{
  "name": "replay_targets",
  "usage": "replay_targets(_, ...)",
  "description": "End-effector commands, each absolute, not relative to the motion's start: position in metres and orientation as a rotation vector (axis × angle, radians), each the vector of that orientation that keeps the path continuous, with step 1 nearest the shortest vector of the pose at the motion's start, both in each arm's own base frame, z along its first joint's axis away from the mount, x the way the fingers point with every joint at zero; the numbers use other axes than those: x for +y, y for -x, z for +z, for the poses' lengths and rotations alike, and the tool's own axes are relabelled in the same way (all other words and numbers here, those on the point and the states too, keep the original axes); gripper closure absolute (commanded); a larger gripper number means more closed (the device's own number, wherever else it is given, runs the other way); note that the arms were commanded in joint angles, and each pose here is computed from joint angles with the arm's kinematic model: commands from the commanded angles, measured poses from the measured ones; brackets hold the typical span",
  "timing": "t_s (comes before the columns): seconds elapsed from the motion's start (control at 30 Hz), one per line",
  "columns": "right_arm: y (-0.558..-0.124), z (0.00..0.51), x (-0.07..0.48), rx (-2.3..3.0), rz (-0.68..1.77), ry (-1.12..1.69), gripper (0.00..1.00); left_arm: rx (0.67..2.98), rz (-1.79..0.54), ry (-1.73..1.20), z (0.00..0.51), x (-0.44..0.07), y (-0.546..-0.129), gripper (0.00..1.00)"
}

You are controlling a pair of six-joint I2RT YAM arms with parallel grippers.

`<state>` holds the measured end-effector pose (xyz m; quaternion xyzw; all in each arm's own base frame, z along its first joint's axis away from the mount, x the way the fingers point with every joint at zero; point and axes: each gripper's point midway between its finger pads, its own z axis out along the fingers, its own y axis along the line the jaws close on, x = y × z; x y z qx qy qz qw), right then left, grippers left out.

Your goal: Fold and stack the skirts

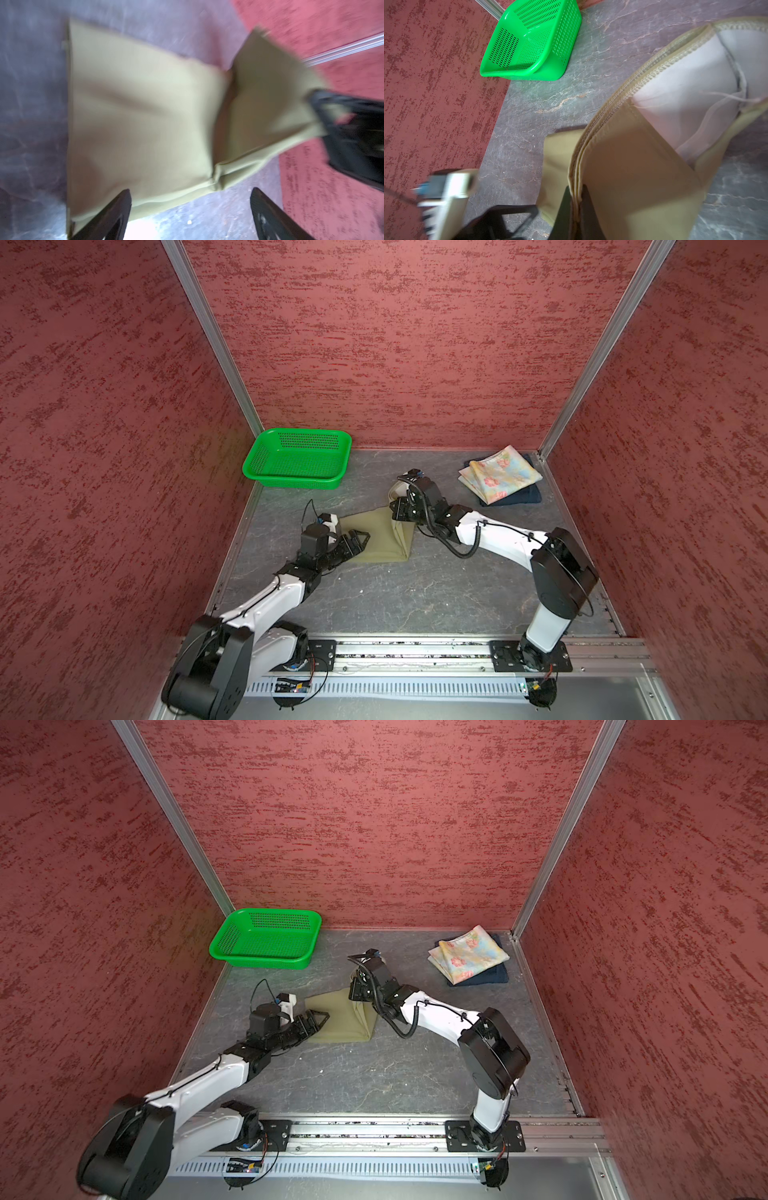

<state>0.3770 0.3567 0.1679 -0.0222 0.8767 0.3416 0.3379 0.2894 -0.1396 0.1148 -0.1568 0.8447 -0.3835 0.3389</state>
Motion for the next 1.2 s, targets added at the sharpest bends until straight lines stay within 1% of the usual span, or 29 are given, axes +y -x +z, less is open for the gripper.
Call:
replay_targets(0.0, -0.377, 0.181, 0.353, 2.240, 0.907, 0.077, 1.00, 2.210, -0.924, 0.432, 0.119, -0.121, -0.284, 0.11)
replay_targets(0.17, -0.375, 0.176, 0.351, 2.250, 0.901, 0.083, 1.00, 2.367, -0.762, 0.594, 0.082, -0.089, -0.277, 0.19)
replay_targets(0.23, -0.374, 0.176, 0.351, 2.251, 0.900, 0.088, 1.00, 2.416, -0.755, 0.654, 0.066, -0.082, -0.276, 0.20)
replay_targets(0.33, -0.374, 0.174, 0.353, 2.256, 0.901, 0.101, 1.00, 2.474, -0.792, 0.668, 0.047, -0.086, -0.278, 0.26)
replay_targets(0.43, -0.373, 0.175, 0.357, 2.255, 0.918, 0.121, 1.00, 2.501, -0.830, 0.662, 0.037, -0.094, -0.283, 0.38)
replay_targets(0.5, -0.372, 0.175, 0.361, 2.256, 0.926, 0.133, 1.00, 2.520, -0.843, 0.656, 0.032, -0.099, -0.285, 0.43)
replay_targets(0.57, -0.369, 0.174, 0.368, 2.262, 0.934, 0.158, 1.00, 2.535, -0.858, 0.649, 0.027, -0.104, -0.287, 0.53)
replay_targets(0.7, -0.358, 0.170, 0.389, 2.279, 0.938, 0.225, 1.00, 2.552, -0.879, 0.647, 0.019, -0.111, -0.290, 0.68)
replay_targets(0.73, -0.354, 0.169, 0.396, 2.285, 0.945, 0.240, 1.00, 2.555, -0.885, 0.648, 0.017, -0.112, -0.291, 0.74)
replay_targets(0.77, -0.349, 0.166, 0.403, 2.291, 0.959, 0.258, 1.00, 2.557, -0.887, 0.649, 0.015, -0.112, -0.291, 0.78)
replay_targets(0.97, -0.324, 0.148, 0.446, 2.341, 1.009, 0.357, 1.00, 2.568, -0.886, 0.656, 0.010, -0.113, -0.289, 0.81)
replay_targets(1.17, -0.300, 0.145, 0.484, 2.362, 1.093, 0.466, 1.00, 2.569, -0.882, 0.672, 0.005, -0.112, -0.286, 0.81)
